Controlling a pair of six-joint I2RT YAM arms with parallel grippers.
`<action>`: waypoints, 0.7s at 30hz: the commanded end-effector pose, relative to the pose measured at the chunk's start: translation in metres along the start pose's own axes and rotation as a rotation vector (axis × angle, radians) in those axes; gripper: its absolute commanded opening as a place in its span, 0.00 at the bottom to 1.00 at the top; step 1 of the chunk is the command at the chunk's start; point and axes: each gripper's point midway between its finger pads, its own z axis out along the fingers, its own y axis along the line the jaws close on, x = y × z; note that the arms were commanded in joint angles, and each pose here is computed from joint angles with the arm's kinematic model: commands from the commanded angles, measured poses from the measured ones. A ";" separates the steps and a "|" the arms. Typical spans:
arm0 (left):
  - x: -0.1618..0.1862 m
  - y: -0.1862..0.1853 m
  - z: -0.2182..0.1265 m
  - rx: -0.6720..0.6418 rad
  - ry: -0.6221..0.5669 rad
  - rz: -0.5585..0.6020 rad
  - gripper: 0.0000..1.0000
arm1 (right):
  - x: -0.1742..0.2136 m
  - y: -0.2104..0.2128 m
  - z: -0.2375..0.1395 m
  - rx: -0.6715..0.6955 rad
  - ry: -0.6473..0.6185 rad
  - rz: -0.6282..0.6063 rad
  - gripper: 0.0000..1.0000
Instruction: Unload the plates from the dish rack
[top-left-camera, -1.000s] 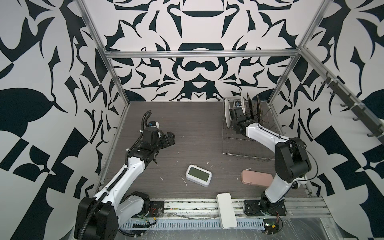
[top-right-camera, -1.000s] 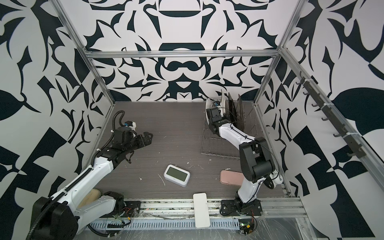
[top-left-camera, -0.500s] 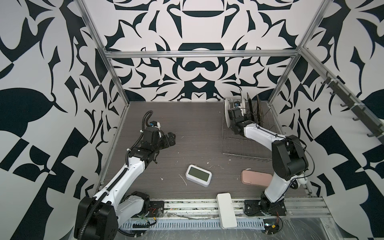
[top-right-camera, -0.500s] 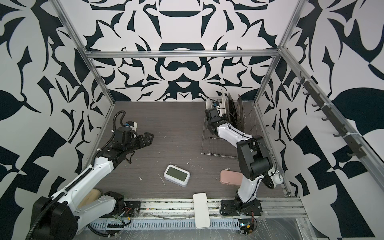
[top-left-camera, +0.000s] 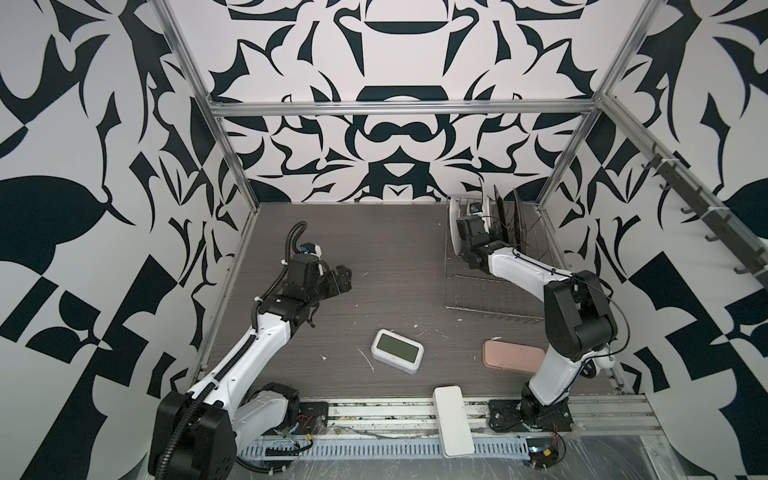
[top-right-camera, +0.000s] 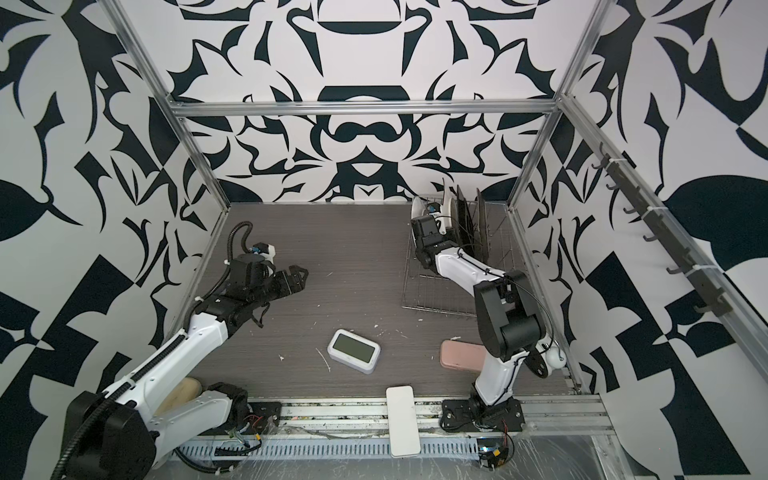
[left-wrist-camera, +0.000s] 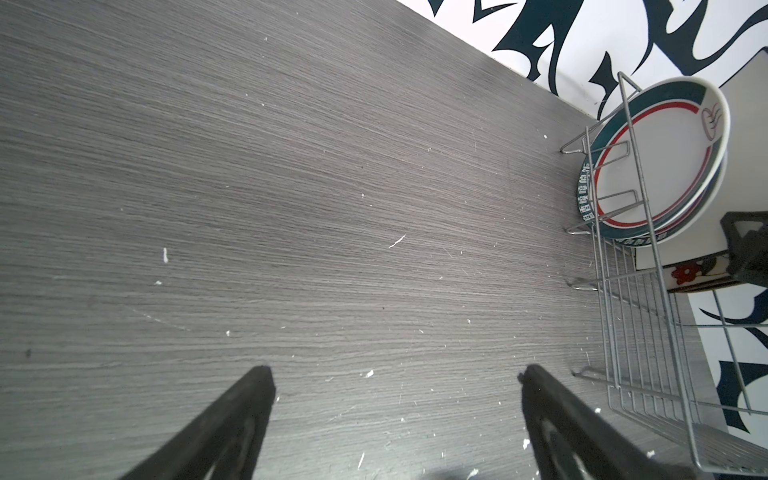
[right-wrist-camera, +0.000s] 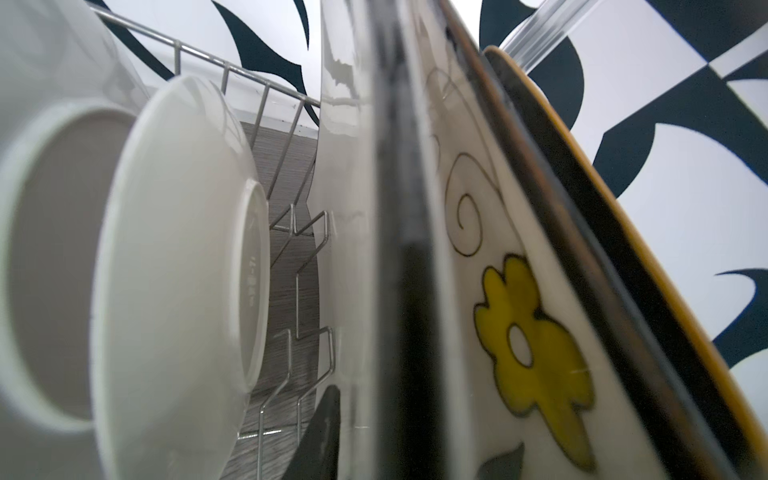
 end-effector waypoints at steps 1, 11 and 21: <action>-0.006 -0.004 -0.008 0.010 -0.021 -0.004 0.97 | -0.009 -0.003 -0.005 -0.028 -0.029 0.029 0.20; -0.001 -0.001 -0.007 0.002 -0.006 -0.011 0.97 | -0.010 0.000 -0.007 -0.024 -0.037 0.010 0.17; 0.002 0.002 -0.008 -0.006 -0.010 -0.016 0.97 | -0.014 -0.001 -0.009 -0.005 -0.049 -0.007 0.09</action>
